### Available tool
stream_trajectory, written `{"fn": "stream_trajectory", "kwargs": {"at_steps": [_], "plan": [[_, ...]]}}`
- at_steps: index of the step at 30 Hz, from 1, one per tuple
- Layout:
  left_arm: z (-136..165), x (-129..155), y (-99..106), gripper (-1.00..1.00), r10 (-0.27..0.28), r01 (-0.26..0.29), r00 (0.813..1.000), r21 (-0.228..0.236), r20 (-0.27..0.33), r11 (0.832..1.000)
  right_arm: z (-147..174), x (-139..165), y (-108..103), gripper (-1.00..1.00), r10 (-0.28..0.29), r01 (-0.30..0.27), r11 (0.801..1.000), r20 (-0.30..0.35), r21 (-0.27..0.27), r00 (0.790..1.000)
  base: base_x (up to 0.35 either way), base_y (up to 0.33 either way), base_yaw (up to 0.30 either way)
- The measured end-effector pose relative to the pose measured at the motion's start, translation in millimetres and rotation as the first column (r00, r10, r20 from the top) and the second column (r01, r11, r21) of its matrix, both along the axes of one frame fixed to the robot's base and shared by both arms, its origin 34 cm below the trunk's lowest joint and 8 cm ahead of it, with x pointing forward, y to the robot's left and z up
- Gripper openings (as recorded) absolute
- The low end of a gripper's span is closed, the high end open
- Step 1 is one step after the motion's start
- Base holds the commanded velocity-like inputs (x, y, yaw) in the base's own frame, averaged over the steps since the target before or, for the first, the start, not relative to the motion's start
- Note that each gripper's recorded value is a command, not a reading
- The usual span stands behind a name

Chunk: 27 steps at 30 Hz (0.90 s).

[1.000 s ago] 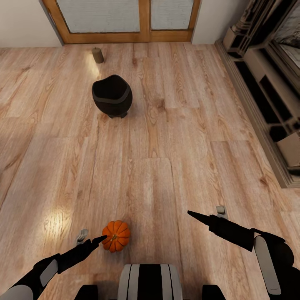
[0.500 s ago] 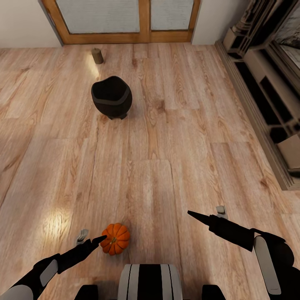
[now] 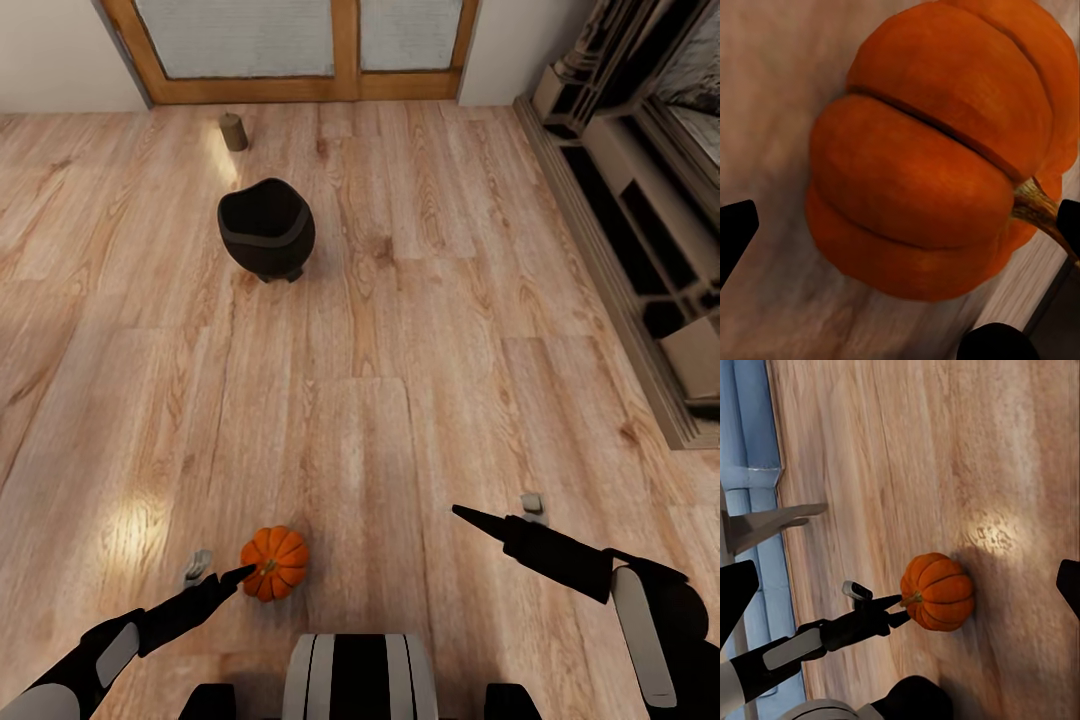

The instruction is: Place each of the two pumpkins and all three candles from the living room inside a cabinet in the living room (use any cabinet), then make sure every cabinet is closed, and position the cauldron so it is next to a table in the living room.

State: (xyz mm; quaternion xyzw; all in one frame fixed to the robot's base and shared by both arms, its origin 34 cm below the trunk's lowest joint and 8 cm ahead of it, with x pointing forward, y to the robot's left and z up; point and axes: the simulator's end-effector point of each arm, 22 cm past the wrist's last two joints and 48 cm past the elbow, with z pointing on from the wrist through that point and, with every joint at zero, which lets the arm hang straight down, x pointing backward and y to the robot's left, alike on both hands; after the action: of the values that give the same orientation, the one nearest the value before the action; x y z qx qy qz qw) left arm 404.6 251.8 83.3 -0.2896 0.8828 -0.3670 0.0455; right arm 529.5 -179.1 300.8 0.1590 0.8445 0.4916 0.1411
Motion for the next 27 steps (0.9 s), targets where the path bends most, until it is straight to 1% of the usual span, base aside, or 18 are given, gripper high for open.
{"fn": "stream_trajectory", "kwargs": {"at_steps": [6,27], "plan": [[0.0,0.2,-0.4,1.00,0.000,0.000,1.000,0.000,0.001,1.000,0.0,1.6,-6.4,1.00,-0.017,0.017,1.000,0.001,-0.006,1.000,-0.008,-0.029,0.000],[-0.3,-0.5,-1.8,1.00,0.001,-0.001,1.000,-0.002,-0.002,1.000,0.0,2.2,-8.1,1.00,-0.021,0.021,1.000,0.002,-0.007,1.000,0.019,-0.045,0.000]]}}
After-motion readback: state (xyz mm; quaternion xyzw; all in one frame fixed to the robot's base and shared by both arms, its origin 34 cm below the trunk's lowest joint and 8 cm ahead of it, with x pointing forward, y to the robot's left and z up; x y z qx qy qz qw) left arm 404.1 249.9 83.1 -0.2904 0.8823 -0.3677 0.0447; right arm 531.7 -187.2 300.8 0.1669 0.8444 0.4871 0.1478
